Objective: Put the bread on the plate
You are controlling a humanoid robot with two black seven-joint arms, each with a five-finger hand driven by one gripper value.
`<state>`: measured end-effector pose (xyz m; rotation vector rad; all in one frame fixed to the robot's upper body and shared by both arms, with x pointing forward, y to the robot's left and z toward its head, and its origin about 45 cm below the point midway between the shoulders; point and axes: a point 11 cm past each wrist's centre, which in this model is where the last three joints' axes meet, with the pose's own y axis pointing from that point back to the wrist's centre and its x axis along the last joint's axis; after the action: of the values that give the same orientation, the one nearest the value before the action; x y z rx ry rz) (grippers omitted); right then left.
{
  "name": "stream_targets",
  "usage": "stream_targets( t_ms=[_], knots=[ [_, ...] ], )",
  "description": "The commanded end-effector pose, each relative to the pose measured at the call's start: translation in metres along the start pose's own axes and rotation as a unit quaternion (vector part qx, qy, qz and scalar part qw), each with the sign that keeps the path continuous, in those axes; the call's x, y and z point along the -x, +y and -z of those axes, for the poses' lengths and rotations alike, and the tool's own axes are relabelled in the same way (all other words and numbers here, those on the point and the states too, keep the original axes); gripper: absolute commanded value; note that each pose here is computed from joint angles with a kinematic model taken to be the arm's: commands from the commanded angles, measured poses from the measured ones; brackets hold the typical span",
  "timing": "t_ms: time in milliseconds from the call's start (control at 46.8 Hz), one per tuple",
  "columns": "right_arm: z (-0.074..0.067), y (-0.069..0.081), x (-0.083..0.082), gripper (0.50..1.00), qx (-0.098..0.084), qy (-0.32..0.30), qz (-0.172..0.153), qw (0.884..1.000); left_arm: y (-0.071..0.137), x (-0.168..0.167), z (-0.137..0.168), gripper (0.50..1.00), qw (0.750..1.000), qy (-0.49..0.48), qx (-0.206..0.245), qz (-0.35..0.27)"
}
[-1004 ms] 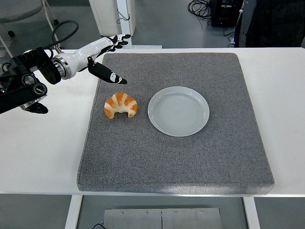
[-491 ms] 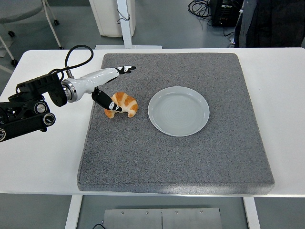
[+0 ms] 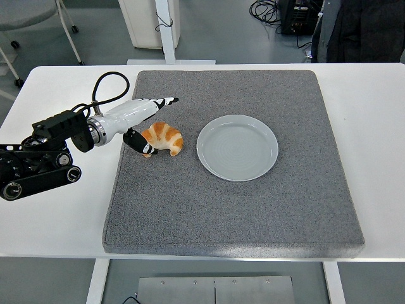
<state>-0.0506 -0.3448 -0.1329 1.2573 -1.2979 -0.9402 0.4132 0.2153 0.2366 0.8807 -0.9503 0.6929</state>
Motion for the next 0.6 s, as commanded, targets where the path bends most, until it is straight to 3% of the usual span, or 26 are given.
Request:
stream_targets(
  t_ms=[0, 577],
  knots=[
    [0.000, 0.000, 0.000, 1.000, 0.000, 0.000, 0.000, 1.000, -0.001, 0.002, 0.004, 0.992, 1.000, -0.005, -0.003, -0.004],
    [0.000, 0.000, 0.000, 1.000, 0.000, 0.000, 0.000, 1.000, -0.026, 0.022, -0.002, 0.990, 1.000, -0.017, 0.016, -0.021]
  ],
)
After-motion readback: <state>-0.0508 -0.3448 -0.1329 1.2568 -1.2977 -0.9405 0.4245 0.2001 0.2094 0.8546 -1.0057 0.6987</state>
